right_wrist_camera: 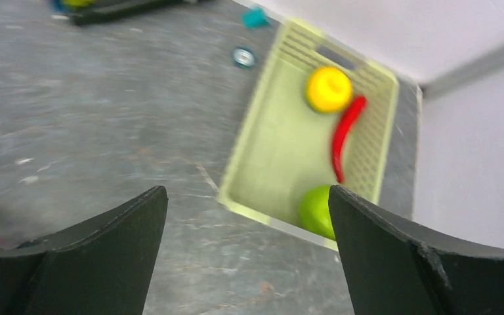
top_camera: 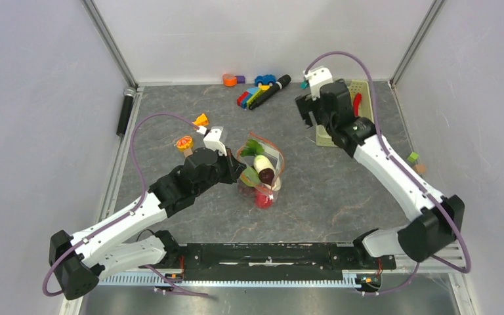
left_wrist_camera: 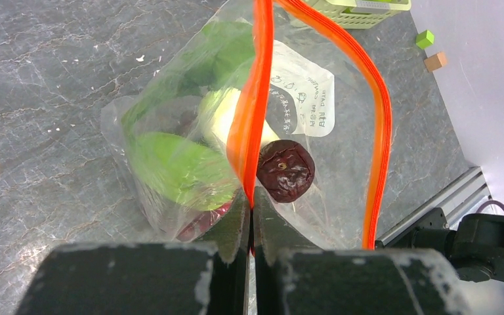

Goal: Place the food in the zip-top bag and seal the zipper
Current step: Pick up the fake fruit from the bin, then place the fake fruit in the zipper food storage bag.

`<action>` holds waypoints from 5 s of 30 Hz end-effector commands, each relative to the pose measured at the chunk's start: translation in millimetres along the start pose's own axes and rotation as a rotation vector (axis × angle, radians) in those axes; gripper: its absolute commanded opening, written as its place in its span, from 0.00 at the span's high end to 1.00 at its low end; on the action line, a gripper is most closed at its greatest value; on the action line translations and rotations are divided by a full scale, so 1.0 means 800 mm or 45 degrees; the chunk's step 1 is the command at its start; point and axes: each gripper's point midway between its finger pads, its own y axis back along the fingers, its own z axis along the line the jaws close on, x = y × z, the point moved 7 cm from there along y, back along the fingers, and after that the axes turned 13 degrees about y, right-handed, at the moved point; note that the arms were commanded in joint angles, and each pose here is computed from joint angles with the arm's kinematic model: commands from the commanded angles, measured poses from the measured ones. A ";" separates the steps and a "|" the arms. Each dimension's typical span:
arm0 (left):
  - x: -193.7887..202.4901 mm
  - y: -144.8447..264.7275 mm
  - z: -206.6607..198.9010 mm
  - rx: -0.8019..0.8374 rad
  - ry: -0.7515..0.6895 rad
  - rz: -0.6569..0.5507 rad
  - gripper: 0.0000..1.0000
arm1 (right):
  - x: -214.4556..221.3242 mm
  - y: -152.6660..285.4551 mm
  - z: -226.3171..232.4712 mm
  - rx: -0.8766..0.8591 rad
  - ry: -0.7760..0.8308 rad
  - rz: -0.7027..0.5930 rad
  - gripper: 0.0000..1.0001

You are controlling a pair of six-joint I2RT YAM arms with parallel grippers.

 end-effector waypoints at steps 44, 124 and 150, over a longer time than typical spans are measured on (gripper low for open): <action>-0.005 0.000 -0.009 0.065 -0.024 -0.028 0.97 | 0.249 -0.190 -0.110 0.079 -0.375 1.164 0.02; -0.006 0.004 -0.011 0.101 -0.029 -0.027 0.97 | -0.060 0.016 0.188 -1.045 0.620 -0.534 0.47; -0.004 0.000 -0.010 0.089 -0.029 -0.021 0.97 | -0.071 0.076 0.133 -0.739 0.423 -0.610 0.02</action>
